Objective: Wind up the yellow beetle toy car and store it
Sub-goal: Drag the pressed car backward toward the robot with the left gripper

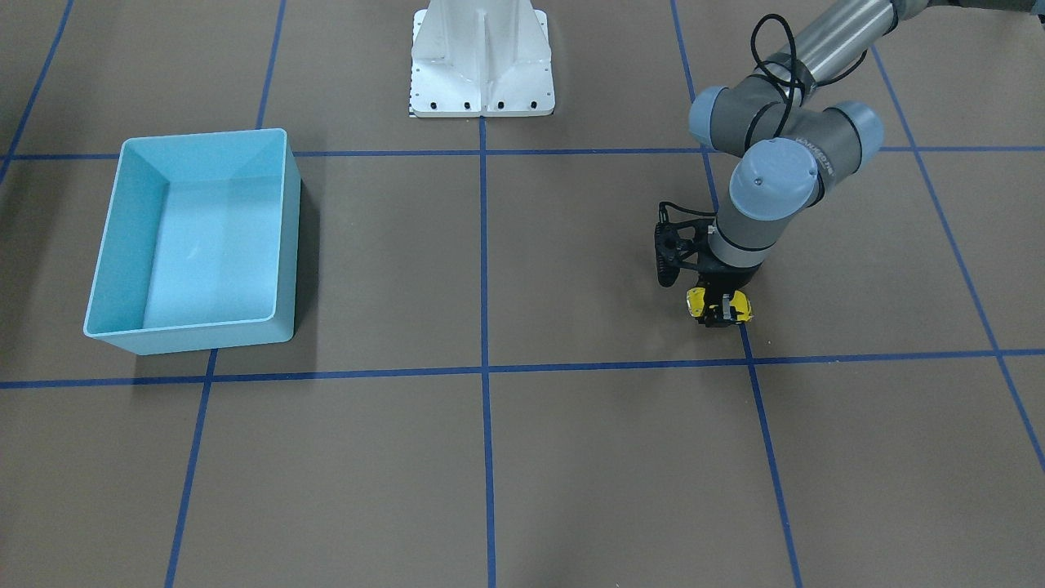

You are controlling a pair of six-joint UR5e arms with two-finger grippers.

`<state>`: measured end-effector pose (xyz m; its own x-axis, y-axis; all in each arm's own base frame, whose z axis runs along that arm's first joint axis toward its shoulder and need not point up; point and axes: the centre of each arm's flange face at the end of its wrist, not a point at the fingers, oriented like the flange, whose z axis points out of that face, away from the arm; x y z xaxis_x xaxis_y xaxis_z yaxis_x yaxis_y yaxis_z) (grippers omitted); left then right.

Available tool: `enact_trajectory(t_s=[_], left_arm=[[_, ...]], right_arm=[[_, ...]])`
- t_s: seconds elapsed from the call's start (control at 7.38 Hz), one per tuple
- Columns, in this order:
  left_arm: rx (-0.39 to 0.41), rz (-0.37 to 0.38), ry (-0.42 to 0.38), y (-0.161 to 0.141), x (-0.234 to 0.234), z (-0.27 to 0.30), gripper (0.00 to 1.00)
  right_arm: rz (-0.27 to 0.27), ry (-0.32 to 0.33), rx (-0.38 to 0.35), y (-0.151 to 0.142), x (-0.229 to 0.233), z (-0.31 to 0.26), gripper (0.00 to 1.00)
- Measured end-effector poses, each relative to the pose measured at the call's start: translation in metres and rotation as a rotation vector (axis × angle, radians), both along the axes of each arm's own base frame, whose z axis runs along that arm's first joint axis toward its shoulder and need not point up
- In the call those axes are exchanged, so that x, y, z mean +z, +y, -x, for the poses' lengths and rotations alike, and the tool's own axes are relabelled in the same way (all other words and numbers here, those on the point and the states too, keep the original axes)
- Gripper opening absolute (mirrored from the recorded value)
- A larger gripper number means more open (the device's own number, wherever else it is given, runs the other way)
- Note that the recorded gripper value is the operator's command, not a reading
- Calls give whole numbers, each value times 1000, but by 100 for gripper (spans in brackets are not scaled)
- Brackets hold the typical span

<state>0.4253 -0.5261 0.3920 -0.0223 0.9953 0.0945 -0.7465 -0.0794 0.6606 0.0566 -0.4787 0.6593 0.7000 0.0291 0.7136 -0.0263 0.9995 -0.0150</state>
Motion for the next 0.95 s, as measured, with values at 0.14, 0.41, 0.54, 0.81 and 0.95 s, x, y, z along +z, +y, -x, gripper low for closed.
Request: enact_trajectory(t_s=[0.14,0.41,0.54,0.81,0.95], left_arm=[[-1,-10,10,0,1,1,4],[-4,-19,15,1,5,2,4],[-6,-23,17,2,11,3,4],[-7,-27,21,6,24,7,4],[-7,-28,23,7,29,9,4]], right_arm=[[0,0,0,0,0,0,100],[0,0,0,0,0,0,100],[0,0,0,0,0,0,100],[-1,0,0,0,0,0,100],[-1,0,0,0,0,0,100]])
